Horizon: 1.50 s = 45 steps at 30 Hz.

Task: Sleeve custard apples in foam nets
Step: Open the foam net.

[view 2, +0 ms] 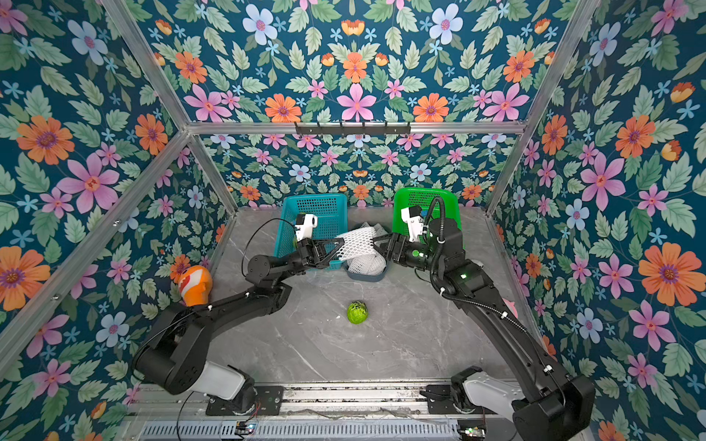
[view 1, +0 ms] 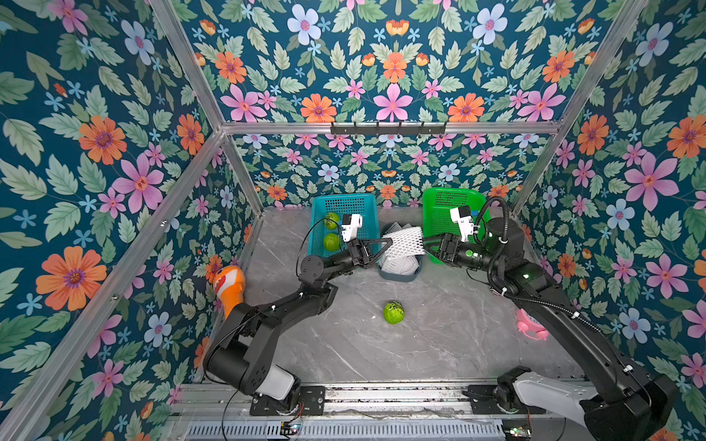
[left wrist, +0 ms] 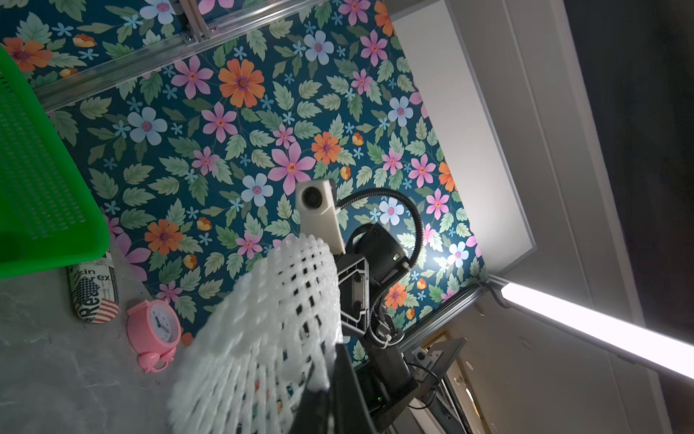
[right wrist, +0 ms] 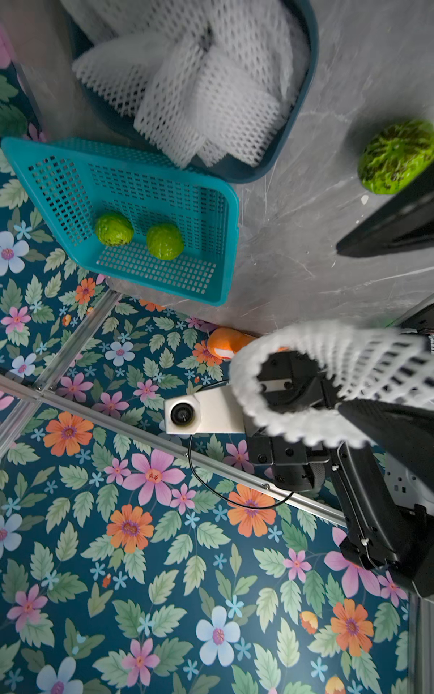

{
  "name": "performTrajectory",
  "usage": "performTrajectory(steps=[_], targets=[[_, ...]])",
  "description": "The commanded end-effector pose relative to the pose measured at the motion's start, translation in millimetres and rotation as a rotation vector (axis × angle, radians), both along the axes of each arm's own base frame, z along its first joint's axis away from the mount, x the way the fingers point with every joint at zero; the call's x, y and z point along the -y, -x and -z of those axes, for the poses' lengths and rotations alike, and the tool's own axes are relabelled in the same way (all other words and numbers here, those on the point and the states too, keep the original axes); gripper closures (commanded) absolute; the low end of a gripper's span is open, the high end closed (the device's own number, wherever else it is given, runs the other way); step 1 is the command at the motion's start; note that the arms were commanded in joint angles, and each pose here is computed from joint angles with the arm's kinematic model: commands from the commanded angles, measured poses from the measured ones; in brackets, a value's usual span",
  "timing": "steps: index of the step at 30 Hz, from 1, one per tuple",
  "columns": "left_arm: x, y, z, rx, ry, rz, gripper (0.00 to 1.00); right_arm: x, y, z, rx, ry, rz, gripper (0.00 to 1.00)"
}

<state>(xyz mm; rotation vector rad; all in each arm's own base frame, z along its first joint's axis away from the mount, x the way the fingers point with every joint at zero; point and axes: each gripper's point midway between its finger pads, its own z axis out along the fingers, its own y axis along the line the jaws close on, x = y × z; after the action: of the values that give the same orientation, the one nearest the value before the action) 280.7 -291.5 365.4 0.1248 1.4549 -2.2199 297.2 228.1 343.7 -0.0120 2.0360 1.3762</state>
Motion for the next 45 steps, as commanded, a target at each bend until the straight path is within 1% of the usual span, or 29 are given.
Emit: performTrajectory(steps=[1,3,6,10,13,16,21,23,26,29,33,36,42,45], targets=[[-13.7,6.7,-35.0,0.061,0.154,0.024,1.0,9.7,-5.5,-15.0,0.049,-0.114,0.032,0.2],[-13.9,5.0,-43.3,0.078,0.17,0.017,1.0,13.4,-8.1,-20.2,0.084,-0.178,0.039,0.19],[-16.7,4.6,-58.8,0.105,0.2,0.009,1.0,11.4,-14.7,-25.7,0.107,-0.23,0.041,0.19],[-22.8,8.0,-76.9,0.131,0.243,-0.006,1.0,10.2,-30.8,-31.6,0.134,-0.392,0.057,0.22],[-30.0,14.5,-90.8,0.164,0.273,-0.025,1.0,-2.7,-36.6,-45.7,0.153,-0.477,0.004,0.25],[-37.9,23.4,-106.7,0.203,0.305,-0.04,1.0,-24.9,-36.4,-63.7,0.178,-0.568,-0.081,0.25],[-48.9,36.6,-129.8,0.269,0.352,-0.064,1.0,-59.2,-28.8,-100.5,0.219,-0.771,-0.23,0.19],[-53.4,40.7,-137.4,0.291,0.368,-0.077,1.0,-63.0,-26.2,-111.4,0.231,-0.836,-0.257,0.16],[-59.4,47.8,-146.7,0.322,0.39,-0.093,1.0,-67.6,-17.3,-126.8,0.263,-0.858,-0.279,0.12],[-60.8,49.5,-148.9,0.336,0.392,-0.098,1.0,-78.3,-7.0,-137.8,0.247,-0.88,-0.335,0.13],[-59.5,45.0,-144.9,0.327,0.384,-0.106,1.0,-93.6,-0.5,-135.6,0.193,-0.886,-0.393,0.16],[-58.2,43.2,-140.4,0.32,0.376,-0.109,1.0,-103.3,10.8,-138.0,0.196,-0.877,-0.439,0.17],[-60.5,48.4,-142.4,0.335,0.377,-0.11,1.0,-104.5,7.8,-128.6,0.173,-0.875,-0.42,0.14],[-62.8,53.9,-149.1,0.364,0.383,-0.11,1.0,-106.1,-3.6,-115.1,0.114,-0.886,-0.384,0.12]])
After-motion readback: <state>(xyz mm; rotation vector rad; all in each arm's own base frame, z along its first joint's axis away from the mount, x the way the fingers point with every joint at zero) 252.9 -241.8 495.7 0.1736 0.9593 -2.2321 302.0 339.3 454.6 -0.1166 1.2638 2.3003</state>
